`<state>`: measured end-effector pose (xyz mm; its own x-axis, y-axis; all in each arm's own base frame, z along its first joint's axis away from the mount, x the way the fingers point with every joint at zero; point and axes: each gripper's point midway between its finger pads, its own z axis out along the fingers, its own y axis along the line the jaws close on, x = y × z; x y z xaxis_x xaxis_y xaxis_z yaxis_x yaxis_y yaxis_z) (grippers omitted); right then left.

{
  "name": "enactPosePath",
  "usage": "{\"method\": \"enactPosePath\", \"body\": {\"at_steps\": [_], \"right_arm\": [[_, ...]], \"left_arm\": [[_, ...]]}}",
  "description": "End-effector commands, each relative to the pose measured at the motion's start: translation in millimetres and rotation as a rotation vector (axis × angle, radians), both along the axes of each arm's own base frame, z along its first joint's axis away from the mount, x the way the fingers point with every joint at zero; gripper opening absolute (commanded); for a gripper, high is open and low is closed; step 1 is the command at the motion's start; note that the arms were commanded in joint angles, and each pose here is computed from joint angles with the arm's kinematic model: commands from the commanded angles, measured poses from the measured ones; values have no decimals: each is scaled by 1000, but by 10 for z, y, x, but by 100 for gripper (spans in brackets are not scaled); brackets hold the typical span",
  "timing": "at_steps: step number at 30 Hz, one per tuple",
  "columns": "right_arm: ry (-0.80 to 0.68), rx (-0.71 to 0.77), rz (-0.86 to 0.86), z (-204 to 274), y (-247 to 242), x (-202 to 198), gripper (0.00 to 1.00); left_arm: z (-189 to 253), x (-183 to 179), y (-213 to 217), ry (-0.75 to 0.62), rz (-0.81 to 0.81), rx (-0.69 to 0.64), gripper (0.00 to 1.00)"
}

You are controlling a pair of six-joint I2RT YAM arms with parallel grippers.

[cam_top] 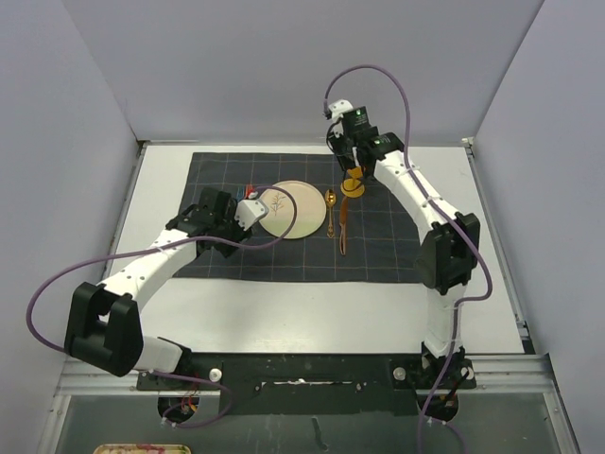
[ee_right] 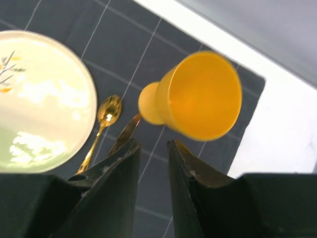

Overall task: Set the dinner table for one person
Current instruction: Adjust the cup on the napkin.

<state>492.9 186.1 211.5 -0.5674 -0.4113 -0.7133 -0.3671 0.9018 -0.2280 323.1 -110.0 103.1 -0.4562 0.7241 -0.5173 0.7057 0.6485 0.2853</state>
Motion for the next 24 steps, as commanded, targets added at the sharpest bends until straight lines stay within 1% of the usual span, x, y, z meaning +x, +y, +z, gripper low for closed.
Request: {"method": "enactPosePath", "body": {"at_steps": [1, 3, 8, 12, 16, 24], "right_arm": [[-133, -122, 35, 242, -81, 432, 30], [-134, -147, 62, 228, -79, 507, 30], [-166, -156, 84, 377, -111, 636, 30], [-178, -170, 94, 431, -130, 639, 33], [-139, -169, 91, 310, -153, 613, 35], [-55, -116, 82, 97, -154, 531, 34]], "left_arm": [[433, 103, -100, -113, -6, -66, 50], [441, 105, -106, -118, -6, -70, 50], [428, 130, -119, -116, -7, -72, 50], [399, 152, -134, -108, -9, -71, 50], [367, 179, -158, -95, -13, -72, 50], [345, 201, -171, -84, -18, -64, 50]]}}
